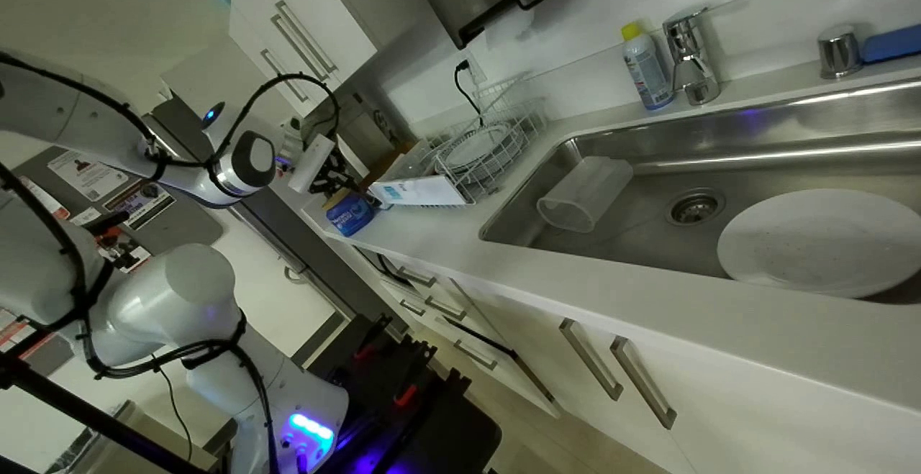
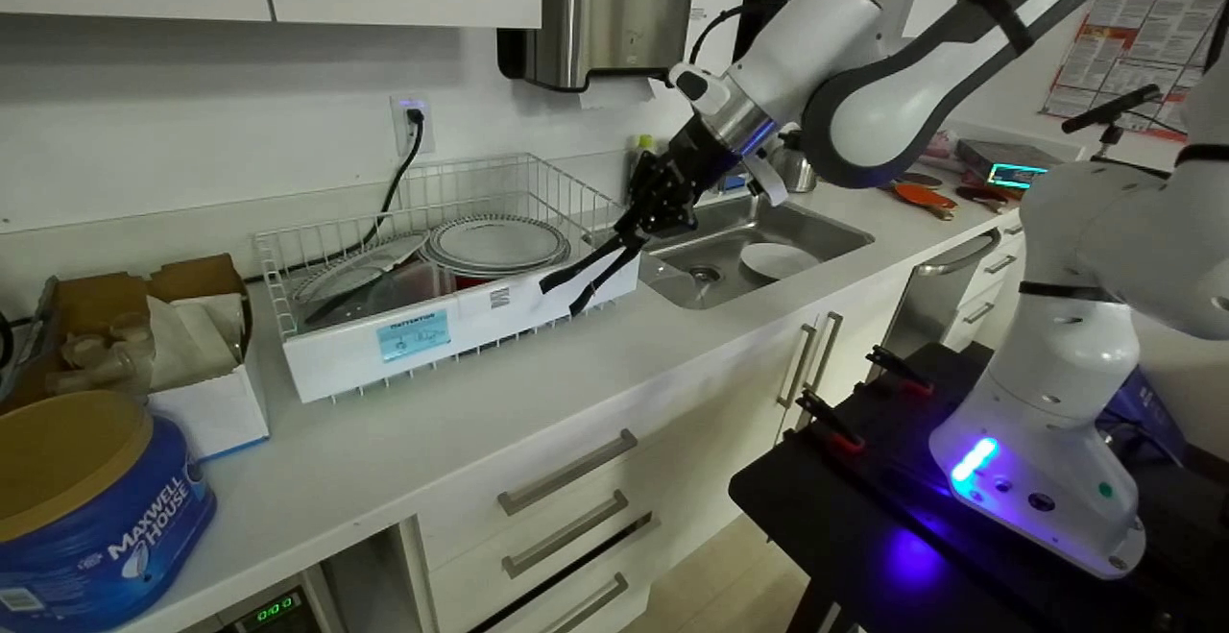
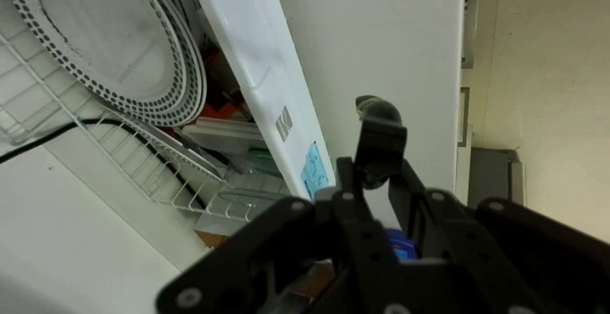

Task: Take the object from the rack and put it on the counter

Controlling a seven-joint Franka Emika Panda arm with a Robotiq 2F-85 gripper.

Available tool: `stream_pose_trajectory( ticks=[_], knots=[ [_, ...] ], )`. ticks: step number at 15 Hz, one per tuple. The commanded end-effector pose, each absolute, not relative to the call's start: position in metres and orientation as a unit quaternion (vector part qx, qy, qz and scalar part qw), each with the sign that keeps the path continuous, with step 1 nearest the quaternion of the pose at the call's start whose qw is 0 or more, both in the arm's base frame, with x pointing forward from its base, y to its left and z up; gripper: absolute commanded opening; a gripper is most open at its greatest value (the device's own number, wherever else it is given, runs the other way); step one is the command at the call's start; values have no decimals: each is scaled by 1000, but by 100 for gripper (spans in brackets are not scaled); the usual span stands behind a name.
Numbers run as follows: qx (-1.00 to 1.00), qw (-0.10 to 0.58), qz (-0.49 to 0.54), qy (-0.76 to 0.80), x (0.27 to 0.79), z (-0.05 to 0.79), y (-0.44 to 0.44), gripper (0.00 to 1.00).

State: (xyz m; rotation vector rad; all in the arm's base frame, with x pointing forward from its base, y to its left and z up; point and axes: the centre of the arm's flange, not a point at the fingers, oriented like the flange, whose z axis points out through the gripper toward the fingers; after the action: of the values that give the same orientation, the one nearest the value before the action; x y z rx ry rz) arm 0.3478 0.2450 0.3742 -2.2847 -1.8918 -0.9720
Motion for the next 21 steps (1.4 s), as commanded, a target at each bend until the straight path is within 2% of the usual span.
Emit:
stream_pose_trajectory(
  ticks=[1, 21],
  knots=[
    [-733, 43, -324, -597, 375, 340, 229, 6],
    [-765, 123, -270, -572, 443, 245, 222, 6]
  ],
)
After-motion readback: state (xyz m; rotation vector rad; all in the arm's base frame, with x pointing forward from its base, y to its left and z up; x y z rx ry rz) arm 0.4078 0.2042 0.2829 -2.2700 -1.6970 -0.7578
